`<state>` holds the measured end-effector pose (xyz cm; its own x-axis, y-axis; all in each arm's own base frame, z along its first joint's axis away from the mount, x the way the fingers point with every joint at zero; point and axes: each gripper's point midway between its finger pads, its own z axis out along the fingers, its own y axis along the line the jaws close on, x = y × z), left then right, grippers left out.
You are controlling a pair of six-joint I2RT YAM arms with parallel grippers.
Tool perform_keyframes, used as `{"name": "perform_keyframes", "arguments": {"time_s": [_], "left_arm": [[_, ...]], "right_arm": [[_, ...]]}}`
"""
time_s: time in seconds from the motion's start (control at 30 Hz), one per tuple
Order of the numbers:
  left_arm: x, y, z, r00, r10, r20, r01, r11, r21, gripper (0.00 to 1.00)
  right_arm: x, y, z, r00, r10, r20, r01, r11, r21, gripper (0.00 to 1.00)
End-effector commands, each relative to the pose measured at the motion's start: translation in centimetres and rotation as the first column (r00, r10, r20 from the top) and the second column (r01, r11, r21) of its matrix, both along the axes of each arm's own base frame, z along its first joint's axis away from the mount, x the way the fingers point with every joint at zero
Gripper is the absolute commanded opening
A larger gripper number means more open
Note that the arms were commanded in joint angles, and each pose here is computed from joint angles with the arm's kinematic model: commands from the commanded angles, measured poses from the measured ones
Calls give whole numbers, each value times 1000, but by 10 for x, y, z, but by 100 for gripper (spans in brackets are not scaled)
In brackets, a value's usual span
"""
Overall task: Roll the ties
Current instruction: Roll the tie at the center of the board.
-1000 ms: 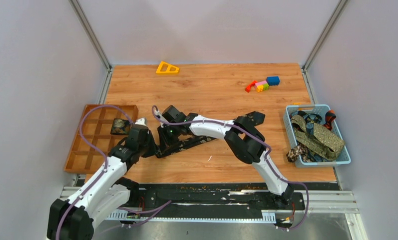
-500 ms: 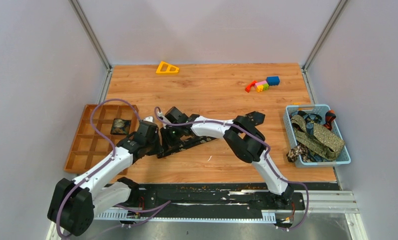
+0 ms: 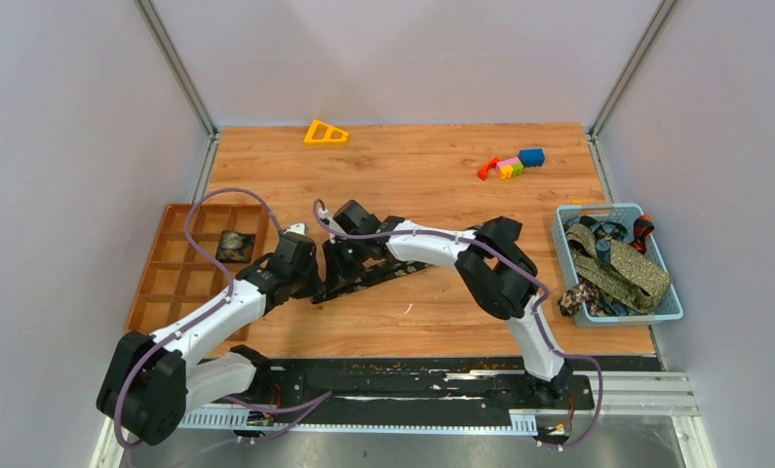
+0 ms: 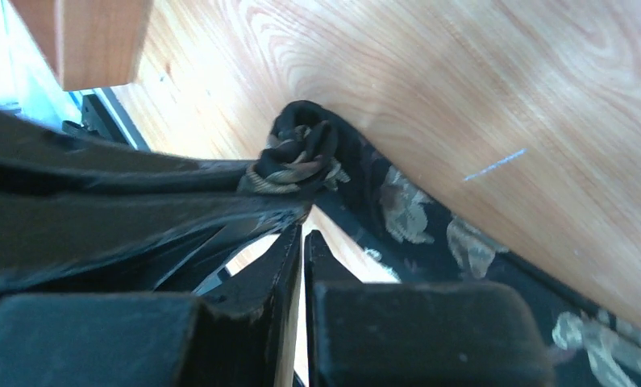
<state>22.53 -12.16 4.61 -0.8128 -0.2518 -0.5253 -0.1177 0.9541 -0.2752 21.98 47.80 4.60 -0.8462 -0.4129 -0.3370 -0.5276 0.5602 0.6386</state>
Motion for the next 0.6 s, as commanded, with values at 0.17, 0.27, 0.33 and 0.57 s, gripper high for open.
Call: {"name": "perform_keyframes", "arguments": {"time_s": [0.17,0.27,0.33,0.57], "left_arm": [[11,-15,6,999,-3,38,5,999,-47,8],[13,-20,9,999,-13,45,16,998,-60,20],[14,-23,11,999,-18,47,21,998,-64,26],[16,-35,19,998,-31,56,35,996,-81,42]], "right_arm": [[20,-23,58,990,-44,131,36,997,65,9],[22,-30,60,989,-57,137,48,997,65,9],[24,-34,61,988,-64,140,55,996,64,9],[24,-40,62,987,-73,141,64,996,65,9]]}}
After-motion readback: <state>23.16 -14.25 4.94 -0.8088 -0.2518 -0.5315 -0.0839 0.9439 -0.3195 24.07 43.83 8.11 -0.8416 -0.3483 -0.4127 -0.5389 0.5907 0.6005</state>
